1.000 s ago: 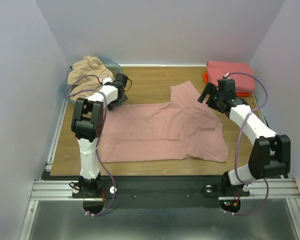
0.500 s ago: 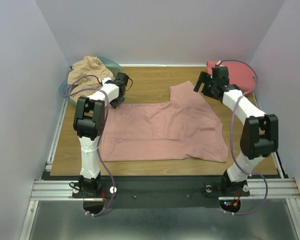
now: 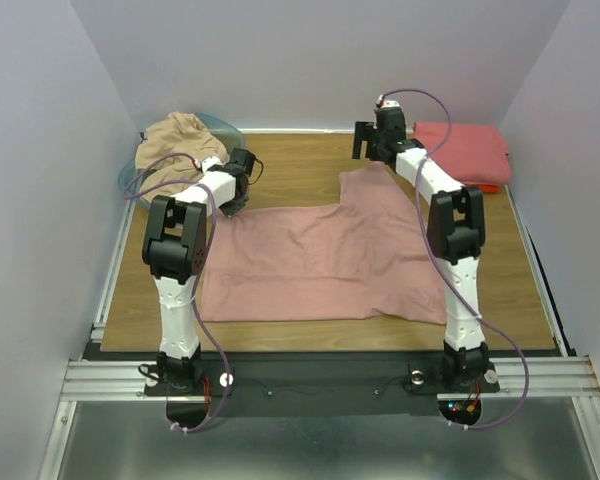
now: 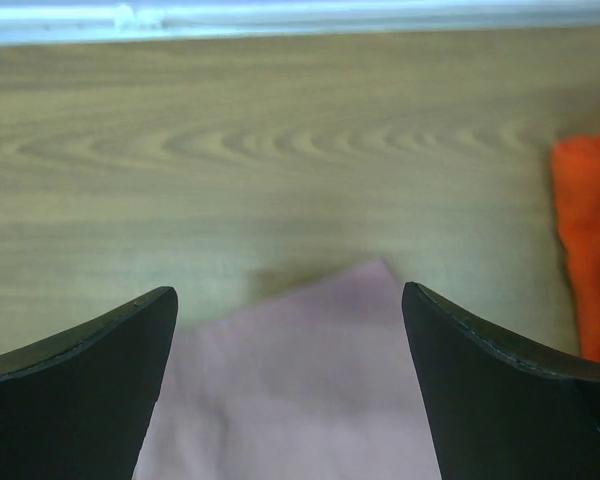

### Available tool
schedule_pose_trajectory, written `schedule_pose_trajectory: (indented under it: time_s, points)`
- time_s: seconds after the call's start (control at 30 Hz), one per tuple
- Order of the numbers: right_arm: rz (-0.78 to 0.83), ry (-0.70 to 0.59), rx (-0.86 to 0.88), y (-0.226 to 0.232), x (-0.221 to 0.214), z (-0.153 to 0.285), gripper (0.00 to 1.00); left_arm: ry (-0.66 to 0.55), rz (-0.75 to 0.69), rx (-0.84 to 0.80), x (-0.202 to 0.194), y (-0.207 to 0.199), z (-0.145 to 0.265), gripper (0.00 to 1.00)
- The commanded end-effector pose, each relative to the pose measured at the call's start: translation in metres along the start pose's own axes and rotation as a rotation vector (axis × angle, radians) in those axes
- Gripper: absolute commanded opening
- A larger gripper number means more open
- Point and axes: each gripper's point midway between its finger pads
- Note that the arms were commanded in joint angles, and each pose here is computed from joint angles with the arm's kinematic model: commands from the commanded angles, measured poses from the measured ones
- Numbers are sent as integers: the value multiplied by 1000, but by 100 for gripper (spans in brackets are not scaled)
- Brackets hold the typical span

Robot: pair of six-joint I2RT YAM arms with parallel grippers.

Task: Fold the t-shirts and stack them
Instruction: Fold the tshirt

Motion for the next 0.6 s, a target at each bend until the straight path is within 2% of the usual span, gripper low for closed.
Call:
schedule_pose_trajectory:
  time_s: [0.0,0.03,0.07,0.2,0.27,0.3,0.47,0.5,0.53,0.57]
  points:
    - [60,-108,-38,2,33,-22,100,73,-27,31,-21,18,5,0]
    - [66,-89,-41,1,19,-38,100,74,-26,28,-21,17,5,0]
    - [64,-123,-25,8,33,-39,99,74,-24,26,-21,17,6,0]
    - [91,-97,-74,0,9,-63,94,73,-19,14,-21,16,9,0]
    - [104,-71,-83,-3,-3,-65,89,71,-17,16,-21,18,9,0]
    - [118,-28,-99,-9,-23,-67,88,72,-20,17,-21,19,10,0]
    - [104,38,-164,-26,-52,-54,73,71,-23,14,-22,19,9,0]
    - [102,45,-161,-26,-55,-52,70,69,-20,12,-22,18,9,0]
    - [99,44,-153,-24,-53,-50,52,71,-19,9,-22,18,9,0]
    - [100,44,-143,-21,-52,-49,42,69,-18,5,-21,17,11,0]
Point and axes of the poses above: each gripper's point midway between its finger pads, its own z axis back along the fingers, its own y axis along the line the jaws close on, x = y × z, and after that the axes turned 6 degrees about -z, right-handed
